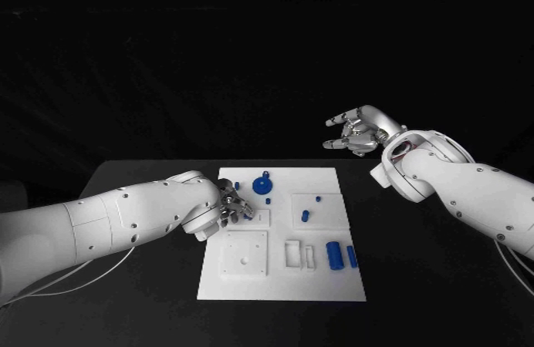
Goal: Assemble the parts on the task board
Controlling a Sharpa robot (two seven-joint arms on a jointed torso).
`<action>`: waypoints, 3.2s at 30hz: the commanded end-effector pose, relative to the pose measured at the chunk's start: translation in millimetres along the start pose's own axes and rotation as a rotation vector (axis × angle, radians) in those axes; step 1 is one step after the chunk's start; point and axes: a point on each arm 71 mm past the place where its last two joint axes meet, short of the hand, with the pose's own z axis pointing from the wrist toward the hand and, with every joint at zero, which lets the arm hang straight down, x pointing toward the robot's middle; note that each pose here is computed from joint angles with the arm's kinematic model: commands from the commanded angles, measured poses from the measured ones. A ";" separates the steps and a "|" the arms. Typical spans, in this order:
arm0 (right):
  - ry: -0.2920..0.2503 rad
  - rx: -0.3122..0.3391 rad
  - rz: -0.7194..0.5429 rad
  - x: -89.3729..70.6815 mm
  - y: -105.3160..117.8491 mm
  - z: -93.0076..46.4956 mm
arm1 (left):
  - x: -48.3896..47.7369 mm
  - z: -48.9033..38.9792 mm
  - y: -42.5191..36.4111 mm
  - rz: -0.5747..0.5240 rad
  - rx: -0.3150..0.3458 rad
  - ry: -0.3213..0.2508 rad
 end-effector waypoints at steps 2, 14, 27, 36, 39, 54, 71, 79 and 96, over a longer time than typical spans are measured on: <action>0.018 -0.007 0.000 1.6 0.9 0.5 | 2.0 0.9 1.2 0.031 -0.008 0.007; 0.023 -0.006 0.000 2.2 0.6 0.8 | 3.2 0.9 1.4 0.053 -0.012 0.023; 0.026 -0.007 0.002 3.5 0.9 1.6 | 4.0 0.8 2.0 0.053 -0.015 0.037; 0.027 -0.007 0.002 4.1 1.0 2.1 | 4.2 0.8 1.8 0.054 -0.014 0.040; 0.027 -0.007 0.003 4.4 1.0 2.3 | 4.2 1.0 1.7 0.054 -0.014 0.039; 0.030 -0.007 0.004 5.9 1.1 3.2 | 4.3 2.1 -0.7 0.060 -0.014 0.032; 0.031 -0.004 0.003 6.1 -0.8 3.0 | 5.1 -5.9 4.5 0.044 0.011 0.005; 0.031 -0.001 0.002 6.0 -2.2 2.7 | 1.3 -10.6 6.7 0.030 0.037 -0.055; 0.036 0.001 0.003 7.0 -2.7 3.0 | 0.2 -11.8 -0.1 -0.003 0.069 -0.120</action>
